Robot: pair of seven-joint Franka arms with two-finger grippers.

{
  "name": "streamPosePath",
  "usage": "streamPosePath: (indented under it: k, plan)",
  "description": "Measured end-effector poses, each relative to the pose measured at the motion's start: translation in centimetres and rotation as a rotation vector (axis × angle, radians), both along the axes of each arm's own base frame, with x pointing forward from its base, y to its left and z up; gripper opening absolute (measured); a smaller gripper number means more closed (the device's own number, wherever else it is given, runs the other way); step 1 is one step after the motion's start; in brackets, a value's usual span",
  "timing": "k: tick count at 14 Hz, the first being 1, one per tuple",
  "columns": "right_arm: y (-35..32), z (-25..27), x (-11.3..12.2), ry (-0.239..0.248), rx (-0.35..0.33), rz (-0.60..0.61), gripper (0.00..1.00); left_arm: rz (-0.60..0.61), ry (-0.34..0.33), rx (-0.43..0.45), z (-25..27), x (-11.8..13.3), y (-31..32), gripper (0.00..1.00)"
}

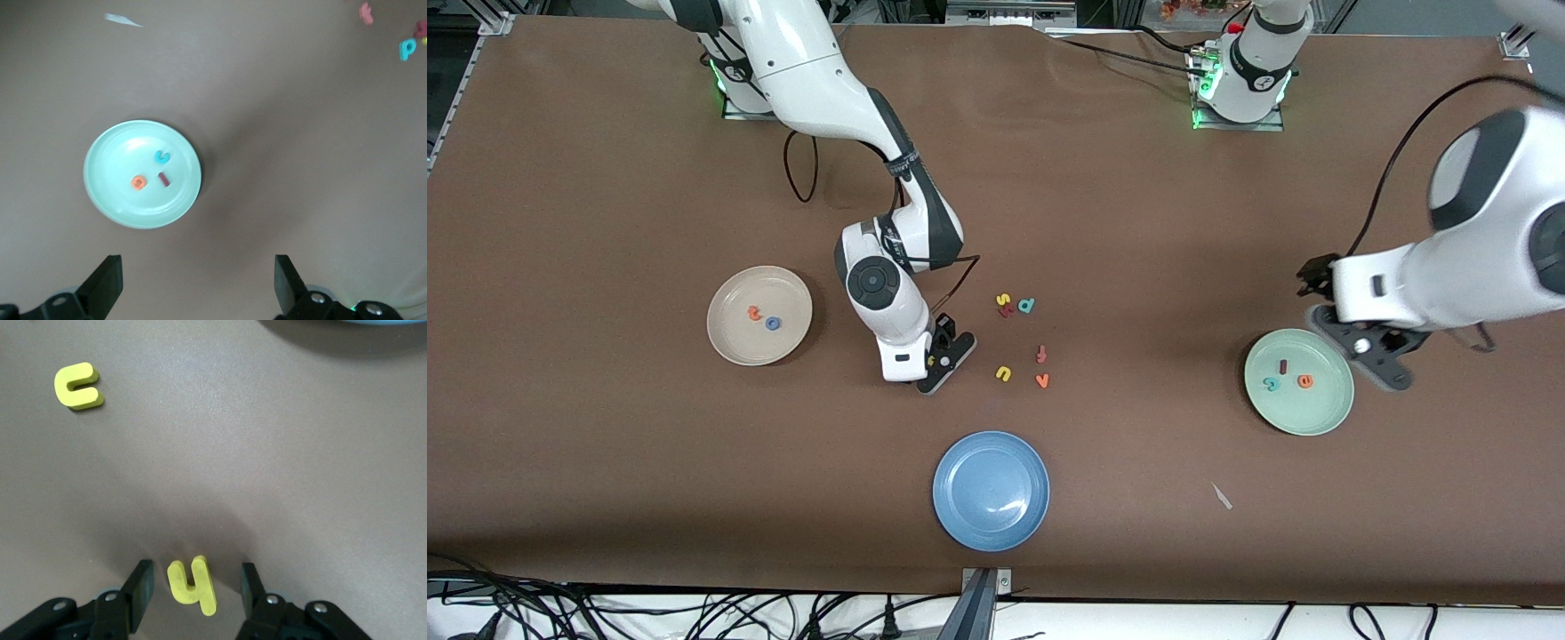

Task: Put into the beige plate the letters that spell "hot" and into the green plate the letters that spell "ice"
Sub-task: 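Grasp the yellow 4 with the right gripper while the left gripper returns to rest, then carry the yellow 4 onto the beige plate with the right gripper and release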

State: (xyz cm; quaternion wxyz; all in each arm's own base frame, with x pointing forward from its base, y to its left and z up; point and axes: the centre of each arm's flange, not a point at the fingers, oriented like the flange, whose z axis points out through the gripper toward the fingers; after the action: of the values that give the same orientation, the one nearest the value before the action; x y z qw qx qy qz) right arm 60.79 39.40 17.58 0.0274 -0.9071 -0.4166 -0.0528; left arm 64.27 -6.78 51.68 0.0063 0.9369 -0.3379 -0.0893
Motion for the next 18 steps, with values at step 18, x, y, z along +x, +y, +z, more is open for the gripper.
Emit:
streamPosePath:
  k: [18]
  plan:
    - [0.8, 0.5, -0.6, 0.041, -0.014, 0.019, 0.27, 0.488, -0.277, -0.025, 4.4, -6.4, 5.6, 1.0]
